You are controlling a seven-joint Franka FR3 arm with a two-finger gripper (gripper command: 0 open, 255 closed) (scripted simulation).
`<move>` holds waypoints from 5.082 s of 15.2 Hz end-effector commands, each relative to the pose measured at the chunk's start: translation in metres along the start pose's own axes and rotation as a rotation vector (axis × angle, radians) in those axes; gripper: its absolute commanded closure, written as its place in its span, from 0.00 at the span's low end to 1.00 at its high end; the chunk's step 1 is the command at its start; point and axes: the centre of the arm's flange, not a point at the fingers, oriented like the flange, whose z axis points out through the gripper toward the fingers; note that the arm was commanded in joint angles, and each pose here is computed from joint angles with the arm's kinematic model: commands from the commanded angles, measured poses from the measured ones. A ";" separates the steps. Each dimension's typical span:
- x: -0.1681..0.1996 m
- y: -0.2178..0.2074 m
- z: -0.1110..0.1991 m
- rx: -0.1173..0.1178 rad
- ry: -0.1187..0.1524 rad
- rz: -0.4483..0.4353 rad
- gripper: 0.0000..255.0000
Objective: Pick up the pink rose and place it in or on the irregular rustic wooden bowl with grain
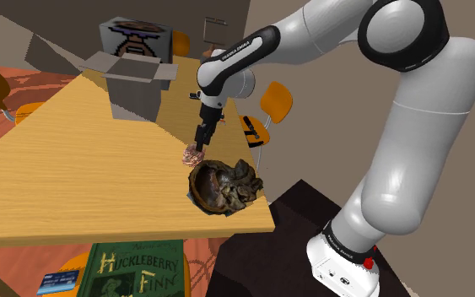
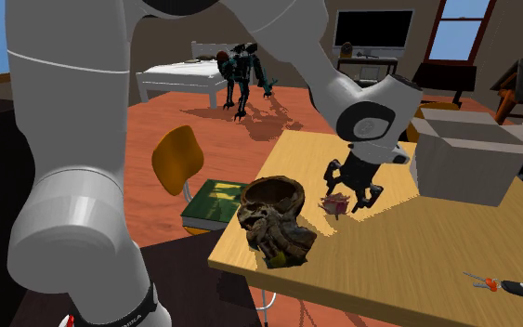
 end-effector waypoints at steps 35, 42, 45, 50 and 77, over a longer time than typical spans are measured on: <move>-0.032 -0.035 0.013 -0.066 0.179 0.360 0.00; -0.032 -0.035 0.012 -0.066 0.179 0.360 1.00; -0.032 -0.035 0.013 -0.066 0.179 0.360 1.00; -0.032 -0.041 -0.013 -0.066 0.179 0.360 1.00; 0.080 -0.018 0.028 -0.122 -0.089 0.185 0.00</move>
